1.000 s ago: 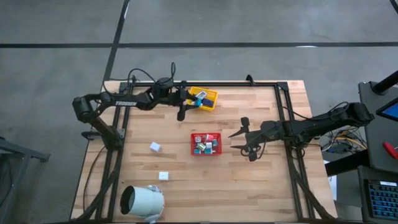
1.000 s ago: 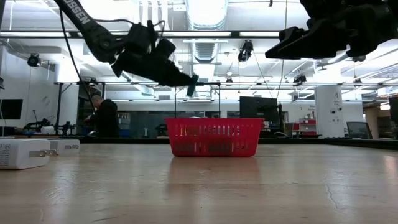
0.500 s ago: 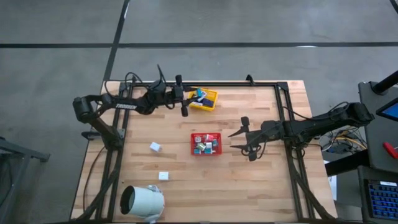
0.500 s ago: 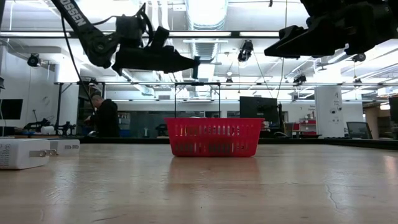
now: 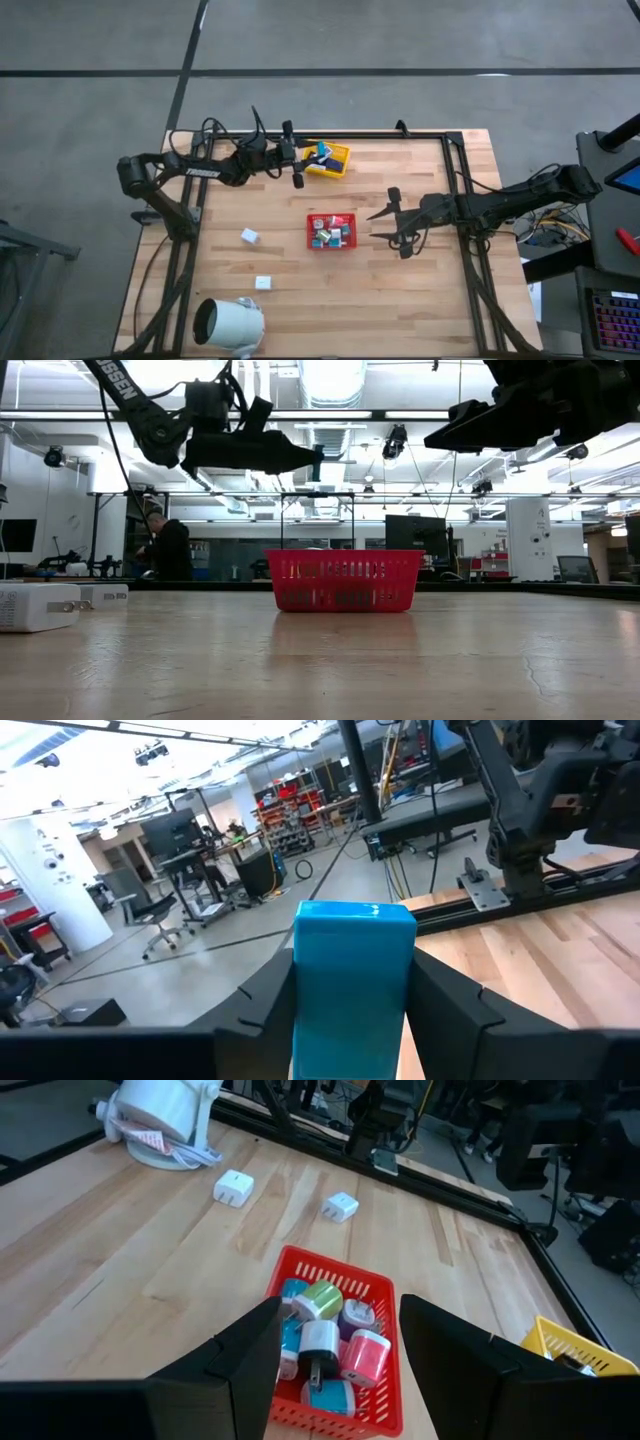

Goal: Pick & Place Office items
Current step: Put the blue digital clock into the yellow bin

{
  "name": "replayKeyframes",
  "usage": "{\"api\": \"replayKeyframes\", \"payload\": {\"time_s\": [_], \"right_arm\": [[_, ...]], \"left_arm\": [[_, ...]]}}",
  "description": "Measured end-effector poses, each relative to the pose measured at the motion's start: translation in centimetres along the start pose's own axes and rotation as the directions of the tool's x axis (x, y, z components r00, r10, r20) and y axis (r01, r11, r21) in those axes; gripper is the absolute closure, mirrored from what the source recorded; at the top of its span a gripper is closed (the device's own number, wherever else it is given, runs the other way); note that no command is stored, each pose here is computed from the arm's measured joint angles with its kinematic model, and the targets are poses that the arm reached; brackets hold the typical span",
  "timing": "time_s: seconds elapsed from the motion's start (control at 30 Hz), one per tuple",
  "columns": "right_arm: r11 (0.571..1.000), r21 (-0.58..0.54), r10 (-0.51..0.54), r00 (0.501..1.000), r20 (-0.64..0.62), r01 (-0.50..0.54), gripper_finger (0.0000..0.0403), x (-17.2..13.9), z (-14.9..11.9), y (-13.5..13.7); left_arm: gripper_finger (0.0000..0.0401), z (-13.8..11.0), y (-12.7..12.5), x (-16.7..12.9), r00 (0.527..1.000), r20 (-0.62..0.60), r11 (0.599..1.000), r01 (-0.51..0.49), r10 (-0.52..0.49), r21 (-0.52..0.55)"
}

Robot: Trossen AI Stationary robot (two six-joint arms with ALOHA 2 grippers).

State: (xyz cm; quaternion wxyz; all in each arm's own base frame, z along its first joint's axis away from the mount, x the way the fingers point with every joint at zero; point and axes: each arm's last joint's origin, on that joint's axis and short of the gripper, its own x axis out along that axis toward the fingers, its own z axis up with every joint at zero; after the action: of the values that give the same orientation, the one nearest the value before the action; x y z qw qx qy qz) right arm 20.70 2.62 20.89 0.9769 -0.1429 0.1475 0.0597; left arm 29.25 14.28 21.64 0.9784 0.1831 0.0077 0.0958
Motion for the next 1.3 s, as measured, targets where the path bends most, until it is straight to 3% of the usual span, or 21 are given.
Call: {"api": "replayKeyframes", "payload": {"time_s": [0.67,0.97,1.3], "right_arm": [[1.0,-0.001,0.0,1.0,-0.001,0.0,0.0202,0.0,0.0,0.0],[1.0,-0.001,0.0,1.0,0.0,0.0,0.0202,0.0,0.0,0.0],[1.0,0.0,0.001,1.0,-0.004,-0.001,0.0202,0.0,-0.1,0.0]], "left_arm": [[0.0253,0.0,0.0,0.0,1.0,0.001,1.0,0.003,-0.003,-0.003],[0.0253,-2.2,-0.1,1.3,0.998,-0.054,1.0,0.015,-0.016,-0.025],[0.0253,-4.7,1.6,2.4,0.993,-0.113,0.995,-0.032,0.021,-0.097]]}}
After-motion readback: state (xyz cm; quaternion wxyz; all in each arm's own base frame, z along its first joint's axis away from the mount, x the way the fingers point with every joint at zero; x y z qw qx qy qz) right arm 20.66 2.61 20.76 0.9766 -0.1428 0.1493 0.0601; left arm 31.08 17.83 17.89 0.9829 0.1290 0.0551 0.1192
